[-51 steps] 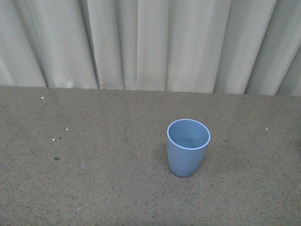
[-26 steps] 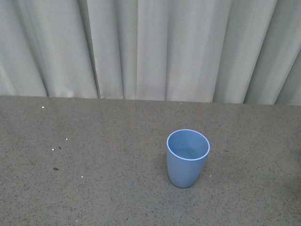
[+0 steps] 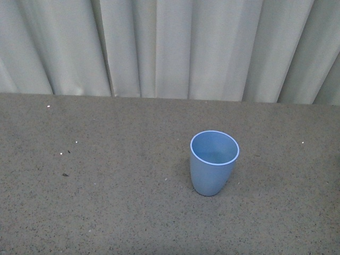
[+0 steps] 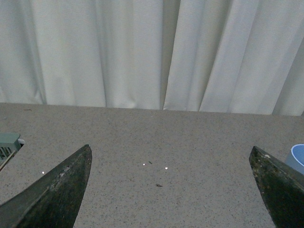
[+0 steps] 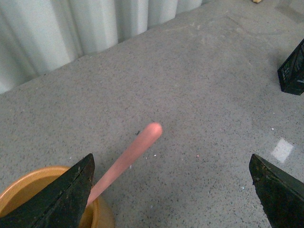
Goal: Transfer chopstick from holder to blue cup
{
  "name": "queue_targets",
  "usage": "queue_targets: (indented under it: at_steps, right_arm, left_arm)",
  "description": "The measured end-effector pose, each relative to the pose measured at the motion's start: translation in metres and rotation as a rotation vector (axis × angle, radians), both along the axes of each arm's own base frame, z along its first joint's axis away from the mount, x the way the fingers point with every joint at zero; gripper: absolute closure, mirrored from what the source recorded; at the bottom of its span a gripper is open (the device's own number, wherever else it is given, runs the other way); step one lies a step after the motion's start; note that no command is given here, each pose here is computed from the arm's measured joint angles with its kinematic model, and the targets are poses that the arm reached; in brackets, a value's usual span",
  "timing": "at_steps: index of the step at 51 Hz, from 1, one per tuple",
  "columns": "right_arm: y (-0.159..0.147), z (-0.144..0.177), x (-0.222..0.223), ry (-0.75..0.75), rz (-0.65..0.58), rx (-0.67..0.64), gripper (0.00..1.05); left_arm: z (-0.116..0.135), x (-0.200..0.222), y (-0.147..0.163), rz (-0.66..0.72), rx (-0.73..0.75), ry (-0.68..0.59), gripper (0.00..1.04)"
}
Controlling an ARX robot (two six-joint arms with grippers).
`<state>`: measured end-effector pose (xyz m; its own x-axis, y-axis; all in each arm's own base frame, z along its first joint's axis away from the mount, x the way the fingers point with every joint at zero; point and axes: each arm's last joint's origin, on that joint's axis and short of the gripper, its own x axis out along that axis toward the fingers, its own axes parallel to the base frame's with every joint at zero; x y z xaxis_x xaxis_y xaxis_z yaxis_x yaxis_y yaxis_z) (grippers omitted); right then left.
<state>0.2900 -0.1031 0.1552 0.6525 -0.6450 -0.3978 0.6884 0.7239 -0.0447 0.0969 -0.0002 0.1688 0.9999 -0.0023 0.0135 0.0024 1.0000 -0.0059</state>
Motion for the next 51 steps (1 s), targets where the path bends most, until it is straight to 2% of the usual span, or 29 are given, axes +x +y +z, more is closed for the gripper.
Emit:
queue_targets:
  at_steps: [11,51]
  right_arm:
    - [-0.009,-0.007,0.011,-0.03,-0.064,0.016,0.09]
    - [0.006,-0.011,0.043,-0.015,-0.063,0.022,0.09]
  left_arm:
    - [0.0,0.0,0.0,0.0,0.0,0.0,0.07]
    - [0.0,0.0,0.0,0.0,0.0,0.0,0.07]
